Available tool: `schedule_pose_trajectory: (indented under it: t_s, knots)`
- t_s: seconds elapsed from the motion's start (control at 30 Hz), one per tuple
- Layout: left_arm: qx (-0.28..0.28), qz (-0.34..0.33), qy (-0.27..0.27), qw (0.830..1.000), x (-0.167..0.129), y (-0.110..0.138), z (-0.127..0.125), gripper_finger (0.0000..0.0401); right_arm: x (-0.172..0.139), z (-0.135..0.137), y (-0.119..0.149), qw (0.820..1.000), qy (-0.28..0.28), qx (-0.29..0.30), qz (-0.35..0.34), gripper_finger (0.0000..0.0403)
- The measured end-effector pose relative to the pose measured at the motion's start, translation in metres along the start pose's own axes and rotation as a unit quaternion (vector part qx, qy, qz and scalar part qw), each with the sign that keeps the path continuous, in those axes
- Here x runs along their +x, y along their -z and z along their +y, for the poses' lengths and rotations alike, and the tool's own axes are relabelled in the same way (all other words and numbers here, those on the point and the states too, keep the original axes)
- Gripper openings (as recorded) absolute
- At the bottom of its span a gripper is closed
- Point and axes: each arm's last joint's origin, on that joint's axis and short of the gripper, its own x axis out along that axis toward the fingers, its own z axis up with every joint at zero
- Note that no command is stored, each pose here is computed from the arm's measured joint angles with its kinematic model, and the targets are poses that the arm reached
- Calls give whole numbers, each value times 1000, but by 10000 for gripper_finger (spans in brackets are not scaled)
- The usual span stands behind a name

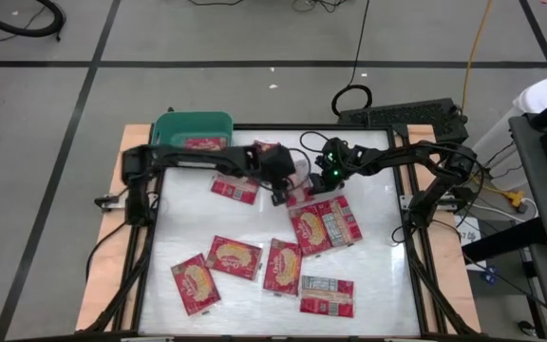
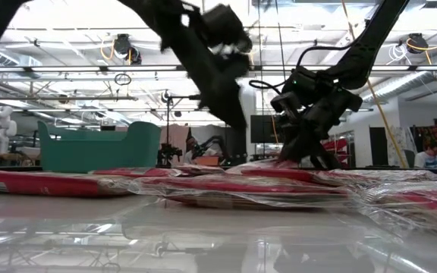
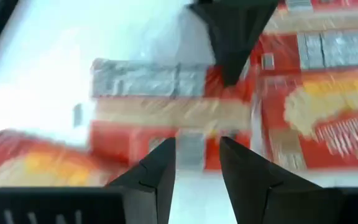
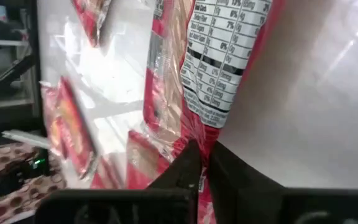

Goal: Sort popcorn bags into baskets
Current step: Put the red popcorn bag into the green bin

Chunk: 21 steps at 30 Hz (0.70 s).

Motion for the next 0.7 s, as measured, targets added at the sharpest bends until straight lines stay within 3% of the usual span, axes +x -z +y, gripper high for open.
schedule_pose_trajectory:
  t_s: [0.13,0.4,0.57,0.7]
  knots:
    - [25,1,-1,1000,-48,-2,4,127,-3,11,2,998,-52,26,28,3]
    - [176,38,12,983,-110,11,-4,135,-14,42,8,988,-124,86,40,1]
    - [214,37,8,976,-127,14,-16,191,-18,68,1,972,-218,88,20,0]
    - [248,16,-39,968,-146,14,-28,262,-22,86,2,956,-281,77,19,0]
